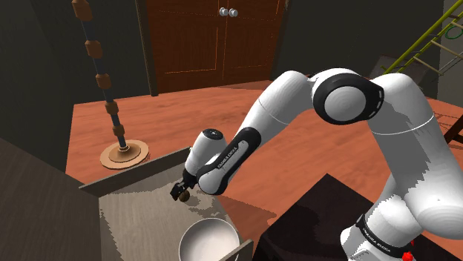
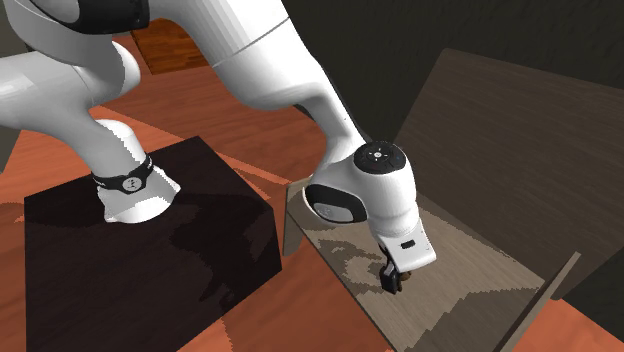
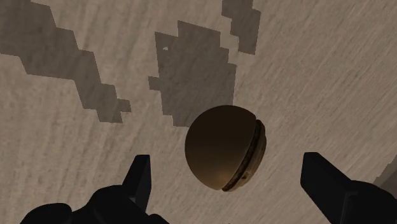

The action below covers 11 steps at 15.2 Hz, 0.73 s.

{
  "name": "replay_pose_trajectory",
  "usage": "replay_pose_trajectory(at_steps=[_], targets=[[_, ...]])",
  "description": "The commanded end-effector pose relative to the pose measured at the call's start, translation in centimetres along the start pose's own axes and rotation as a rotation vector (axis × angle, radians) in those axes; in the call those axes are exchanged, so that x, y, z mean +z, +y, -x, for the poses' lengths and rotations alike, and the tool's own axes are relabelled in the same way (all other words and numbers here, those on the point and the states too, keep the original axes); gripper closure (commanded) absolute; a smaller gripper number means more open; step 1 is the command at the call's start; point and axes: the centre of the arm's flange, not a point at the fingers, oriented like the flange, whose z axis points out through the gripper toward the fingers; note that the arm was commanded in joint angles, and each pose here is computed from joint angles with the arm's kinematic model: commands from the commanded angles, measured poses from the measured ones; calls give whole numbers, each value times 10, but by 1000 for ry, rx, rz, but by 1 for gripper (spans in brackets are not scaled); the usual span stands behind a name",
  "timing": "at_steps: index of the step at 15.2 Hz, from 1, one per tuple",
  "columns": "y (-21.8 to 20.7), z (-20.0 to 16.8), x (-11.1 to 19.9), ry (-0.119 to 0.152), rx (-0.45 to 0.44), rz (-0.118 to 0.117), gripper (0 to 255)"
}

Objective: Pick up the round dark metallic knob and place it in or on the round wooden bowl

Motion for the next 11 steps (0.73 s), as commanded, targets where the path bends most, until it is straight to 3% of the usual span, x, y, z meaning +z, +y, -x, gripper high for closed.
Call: replay_pose_trajectory(at_steps=[1, 11], targets=[[0, 0, 0, 0, 0, 0, 255], [-1, -1, -5, 0, 0, 0, 255]])
